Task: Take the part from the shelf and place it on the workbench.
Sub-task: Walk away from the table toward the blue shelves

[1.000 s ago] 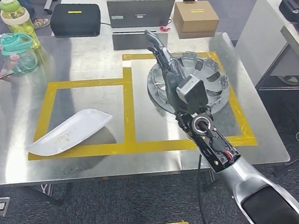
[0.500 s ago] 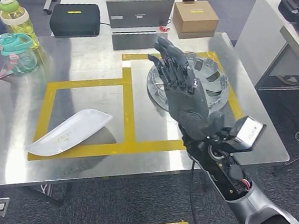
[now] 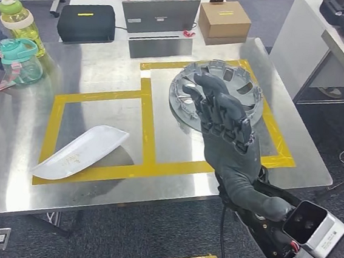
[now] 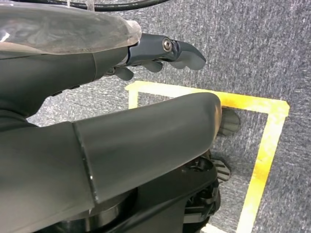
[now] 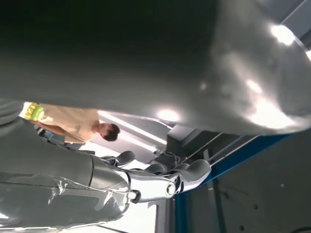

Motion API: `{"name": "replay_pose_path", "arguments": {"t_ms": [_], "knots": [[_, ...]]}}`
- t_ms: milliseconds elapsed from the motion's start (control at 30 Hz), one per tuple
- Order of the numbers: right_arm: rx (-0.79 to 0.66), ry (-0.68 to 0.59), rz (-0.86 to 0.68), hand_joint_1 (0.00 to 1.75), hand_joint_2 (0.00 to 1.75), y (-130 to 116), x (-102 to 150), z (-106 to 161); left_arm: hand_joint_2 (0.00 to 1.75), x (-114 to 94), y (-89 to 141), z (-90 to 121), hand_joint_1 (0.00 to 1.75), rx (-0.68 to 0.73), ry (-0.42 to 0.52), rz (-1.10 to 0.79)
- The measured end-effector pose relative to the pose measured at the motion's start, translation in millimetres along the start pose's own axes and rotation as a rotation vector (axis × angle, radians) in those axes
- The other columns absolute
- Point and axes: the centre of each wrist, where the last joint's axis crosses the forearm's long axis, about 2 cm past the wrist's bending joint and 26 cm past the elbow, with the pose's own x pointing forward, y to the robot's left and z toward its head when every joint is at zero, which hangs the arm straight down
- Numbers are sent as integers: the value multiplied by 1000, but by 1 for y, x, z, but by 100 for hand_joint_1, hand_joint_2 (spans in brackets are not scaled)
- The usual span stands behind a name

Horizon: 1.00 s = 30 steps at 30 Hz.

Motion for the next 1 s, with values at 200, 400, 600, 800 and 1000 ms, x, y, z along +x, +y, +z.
{"name": "replay_pose_path", "arguments": {"t_ms": [200, 400, 600, 800, 1000], "knots": [[-1, -25, -8, 0, 0, 2, 6, -5, 0, 0, -2, 0, 0, -4, 7, 1], [0, -37, -11, 0, 0, 2, 9, -7, 0, 0, -3, 0, 0, -6, 12, 6], [3, -31, -12, 0, 0, 2, 10, -7, 0, -1, -5, 0, 0, -16, 36, 42], [7, -22, -16, 0, 0, 3, 11, -7, 0, -1, -6, 0, 0, -18, 58, 58], [7, -18, -17, 0, 0, 4, 12, -7, 0, 0, -6, 0, 0, -16, 74, 60]]}}
